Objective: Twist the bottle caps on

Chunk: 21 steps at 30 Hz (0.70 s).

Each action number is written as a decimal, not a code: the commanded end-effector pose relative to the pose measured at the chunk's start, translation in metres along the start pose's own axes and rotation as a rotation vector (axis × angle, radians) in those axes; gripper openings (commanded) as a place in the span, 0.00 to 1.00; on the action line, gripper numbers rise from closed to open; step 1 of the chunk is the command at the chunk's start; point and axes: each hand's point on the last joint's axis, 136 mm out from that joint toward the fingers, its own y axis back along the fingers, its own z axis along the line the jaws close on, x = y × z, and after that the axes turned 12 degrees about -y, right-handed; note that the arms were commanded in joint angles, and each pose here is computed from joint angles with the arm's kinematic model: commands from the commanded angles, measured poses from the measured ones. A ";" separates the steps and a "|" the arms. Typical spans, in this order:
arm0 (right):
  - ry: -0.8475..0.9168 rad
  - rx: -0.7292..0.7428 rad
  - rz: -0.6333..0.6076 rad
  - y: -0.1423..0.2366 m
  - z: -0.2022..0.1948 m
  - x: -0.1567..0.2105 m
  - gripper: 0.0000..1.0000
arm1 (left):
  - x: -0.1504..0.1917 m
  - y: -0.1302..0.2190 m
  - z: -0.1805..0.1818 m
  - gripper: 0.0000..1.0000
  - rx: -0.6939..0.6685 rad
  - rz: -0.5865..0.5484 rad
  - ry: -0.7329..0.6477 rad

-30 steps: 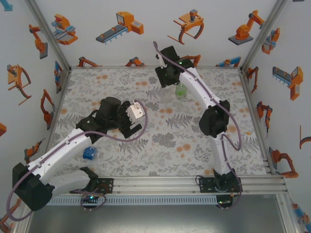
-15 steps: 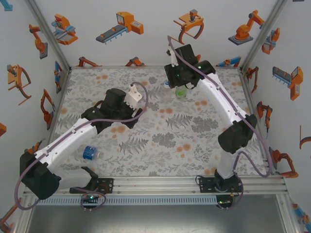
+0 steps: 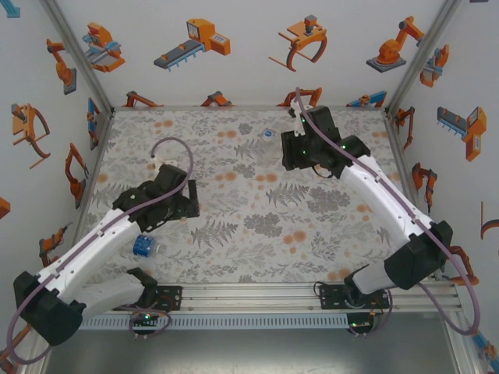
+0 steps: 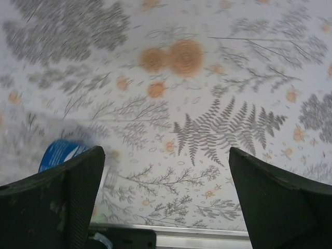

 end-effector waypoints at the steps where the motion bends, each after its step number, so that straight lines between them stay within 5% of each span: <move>1: -0.034 -0.043 -0.057 0.013 0.005 -0.007 0.52 | 0.034 0.010 0.059 0.93 -0.217 0.037 0.329; 7: -0.043 -0.059 -0.056 0.015 0.004 0.001 0.52 | 0.078 0.019 0.104 0.83 -0.301 0.081 0.657; 21: -0.036 -0.061 -0.027 0.010 0.003 0.011 0.53 | 0.136 -0.011 0.147 0.90 -0.376 0.272 1.076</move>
